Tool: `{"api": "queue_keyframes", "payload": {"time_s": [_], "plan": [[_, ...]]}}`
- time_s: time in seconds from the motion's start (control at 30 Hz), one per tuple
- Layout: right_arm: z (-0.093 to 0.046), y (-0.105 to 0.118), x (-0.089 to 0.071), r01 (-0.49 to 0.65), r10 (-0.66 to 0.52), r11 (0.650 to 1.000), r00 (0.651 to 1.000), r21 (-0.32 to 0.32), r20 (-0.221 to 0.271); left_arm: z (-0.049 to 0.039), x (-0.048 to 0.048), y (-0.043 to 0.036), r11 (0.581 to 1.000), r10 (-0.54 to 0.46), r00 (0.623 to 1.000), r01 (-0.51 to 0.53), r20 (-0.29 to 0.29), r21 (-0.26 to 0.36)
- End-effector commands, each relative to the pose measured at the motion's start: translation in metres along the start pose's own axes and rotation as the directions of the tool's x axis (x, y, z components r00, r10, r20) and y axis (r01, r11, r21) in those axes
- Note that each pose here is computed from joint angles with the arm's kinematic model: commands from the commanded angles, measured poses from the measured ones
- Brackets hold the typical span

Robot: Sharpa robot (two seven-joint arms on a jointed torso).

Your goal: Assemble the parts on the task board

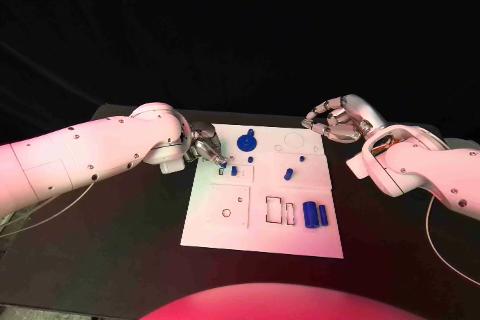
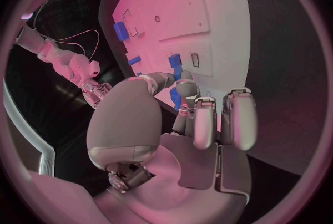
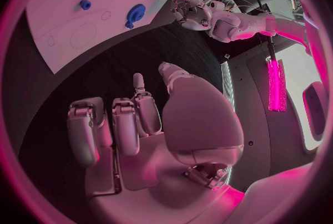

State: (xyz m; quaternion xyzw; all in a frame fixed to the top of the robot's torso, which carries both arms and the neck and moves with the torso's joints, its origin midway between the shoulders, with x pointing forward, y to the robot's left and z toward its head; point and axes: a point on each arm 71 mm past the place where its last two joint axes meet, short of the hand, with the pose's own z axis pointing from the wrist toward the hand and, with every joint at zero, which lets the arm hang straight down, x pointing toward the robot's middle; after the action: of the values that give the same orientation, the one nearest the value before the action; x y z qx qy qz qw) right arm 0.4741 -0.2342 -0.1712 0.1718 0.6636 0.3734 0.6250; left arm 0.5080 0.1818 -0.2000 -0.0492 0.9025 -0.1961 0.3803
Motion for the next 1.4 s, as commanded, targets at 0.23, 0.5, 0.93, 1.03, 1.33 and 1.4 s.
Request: {"api": "queue_keyframes", "payload": {"time_s": [0.23,0.5,0.93,1.03,1.33,1.4], "plan": [[0.000,0.000,0.001,0.001,-0.001,1.000,1.000,-0.006,-0.003,0.0030,0.0063,0.0015,0.997,0.074,0.997,-0.074,-0.010,-0.022],[0.000,0.001,0.001,0.000,0.000,1.000,1.000,-0.007,-0.003,0.0060,0.0089,0.0049,0.995,0.095,0.995,-0.095,-0.008,-0.041],[0.000,0.000,0.001,0.000,0.000,1.000,1.000,-0.007,-0.003,0.0092,0.0110,0.0084,0.993,0.106,0.994,-0.107,-0.030,-0.049],[0.000,0.000,0.002,0.000,0.000,1.000,1.000,-0.007,-0.003,0.0095,0.0114,0.0082,0.993,0.108,0.994,-0.110,-0.034,-0.049],[-0.001,0.000,0.002,0.000,0.000,1.000,1.000,-0.006,-0.004,0.0098,0.0128,0.0072,0.992,0.114,0.992,-0.116,-0.044,-0.044],[-0.001,0.000,0.002,0.000,0.000,1.000,1.000,-0.006,-0.003,0.0099,0.0130,0.0067,0.992,0.114,0.992,-0.116,-0.044,-0.042]]}}
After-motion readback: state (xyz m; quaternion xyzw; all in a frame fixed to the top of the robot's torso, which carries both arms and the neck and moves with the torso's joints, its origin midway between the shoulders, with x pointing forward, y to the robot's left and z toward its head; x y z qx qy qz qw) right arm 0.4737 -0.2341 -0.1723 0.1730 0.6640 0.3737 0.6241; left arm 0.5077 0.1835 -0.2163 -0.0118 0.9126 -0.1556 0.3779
